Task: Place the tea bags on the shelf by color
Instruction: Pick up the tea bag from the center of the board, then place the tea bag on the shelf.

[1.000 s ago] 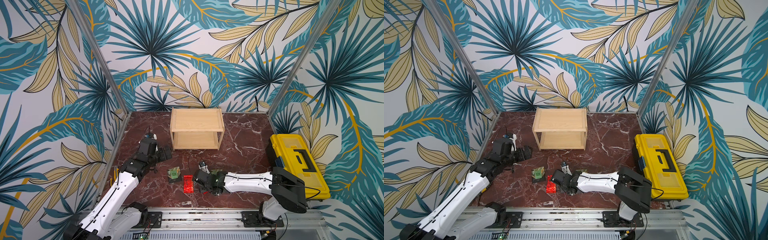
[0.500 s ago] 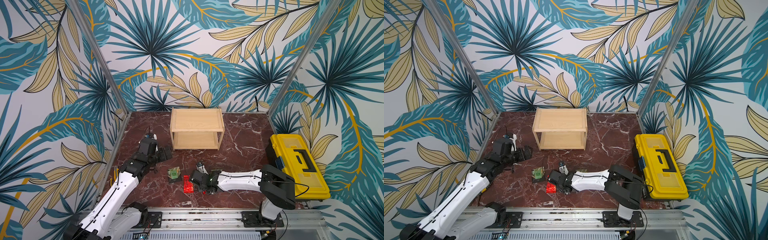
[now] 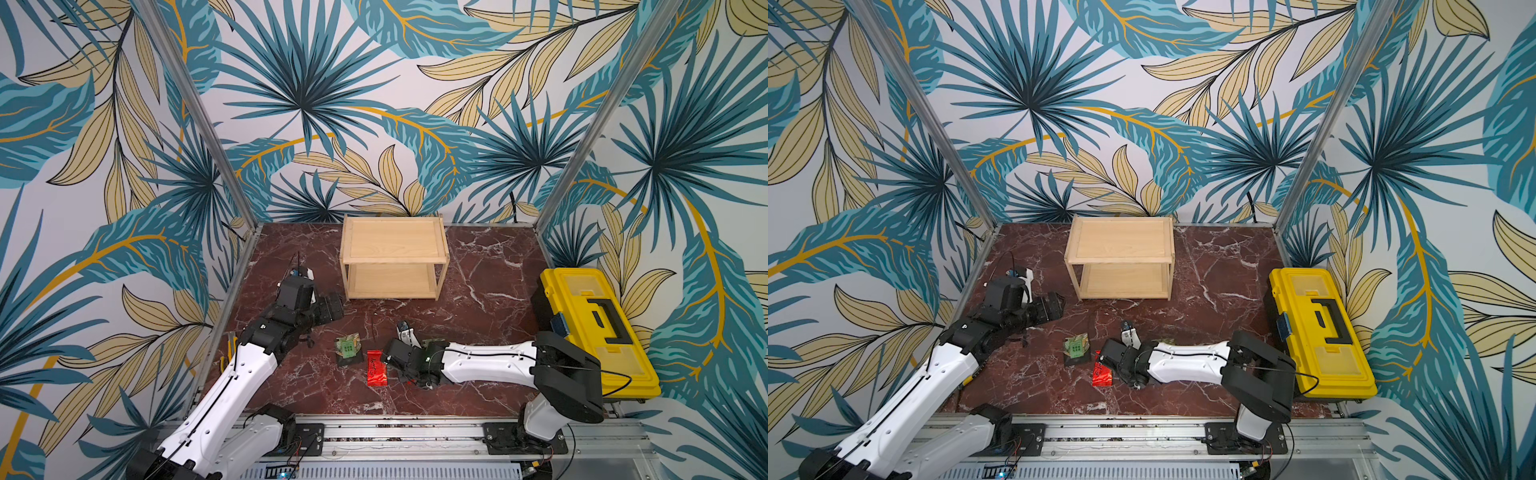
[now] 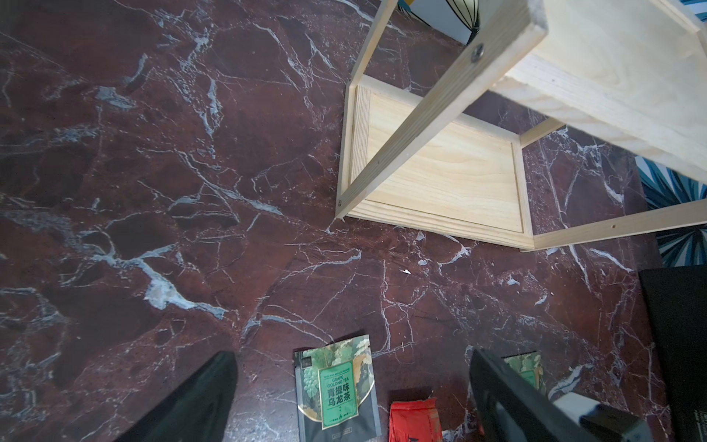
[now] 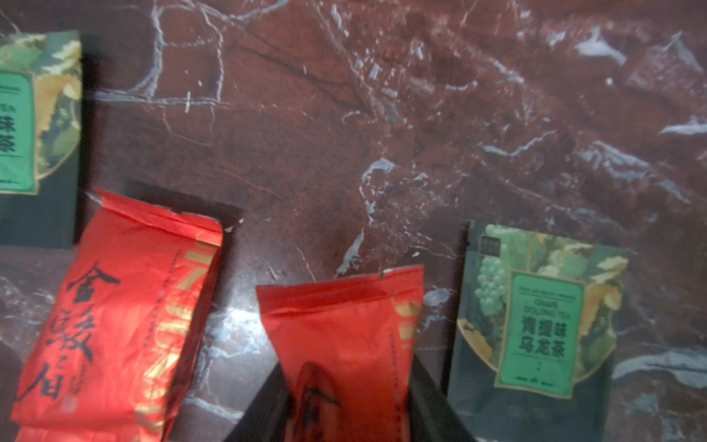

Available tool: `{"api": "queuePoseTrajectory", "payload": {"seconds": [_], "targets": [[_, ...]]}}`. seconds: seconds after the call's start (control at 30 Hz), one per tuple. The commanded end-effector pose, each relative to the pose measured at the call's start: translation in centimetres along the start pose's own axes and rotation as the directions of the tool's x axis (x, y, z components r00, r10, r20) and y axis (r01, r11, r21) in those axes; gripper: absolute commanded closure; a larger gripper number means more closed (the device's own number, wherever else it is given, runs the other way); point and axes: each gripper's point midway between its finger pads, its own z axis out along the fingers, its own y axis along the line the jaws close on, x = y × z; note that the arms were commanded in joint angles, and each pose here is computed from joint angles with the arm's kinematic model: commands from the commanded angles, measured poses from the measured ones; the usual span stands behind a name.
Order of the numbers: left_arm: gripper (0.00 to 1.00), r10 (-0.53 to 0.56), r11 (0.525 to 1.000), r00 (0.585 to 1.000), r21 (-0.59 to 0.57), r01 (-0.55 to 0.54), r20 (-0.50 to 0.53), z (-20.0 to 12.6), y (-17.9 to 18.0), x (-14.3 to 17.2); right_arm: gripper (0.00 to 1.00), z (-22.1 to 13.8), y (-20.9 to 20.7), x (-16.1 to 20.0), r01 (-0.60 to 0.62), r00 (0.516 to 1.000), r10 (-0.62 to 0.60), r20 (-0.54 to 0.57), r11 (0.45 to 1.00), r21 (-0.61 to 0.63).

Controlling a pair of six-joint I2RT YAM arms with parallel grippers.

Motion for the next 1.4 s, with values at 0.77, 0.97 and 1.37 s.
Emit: {"api": "queuePoseTrajectory", "payload": {"seconds": [0.77, 0.97, 1.37], "targets": [[0.00, 0.069, 0.998, 0.969, -0.016, -0.067, 0.236, -6.0, -3.9, -10.5, 0.62, -11.8, -5.5, -8.3, -0.040, 0.953, 0.015, 0.302, 0.996, 0.076], [0.00, 0.087, 0.996, 0.963, -0.002, -0.089, 0.257, -5.6, -4.9, -11.8, 0.62, -16.0, -6.4, -13.9, -0.055, 0.928, 0.022, 0.372, 0.996, 0.077], [0.00, 0.088, 0.993, 0.976, 0.059, -0.101, 0.201, -3.3, -5.4, -11.0, 0.62, -10.2, -9.4, -27.6, -0.029, 0.940, -0.032, 0.340, 0.985, 0.172]]}}
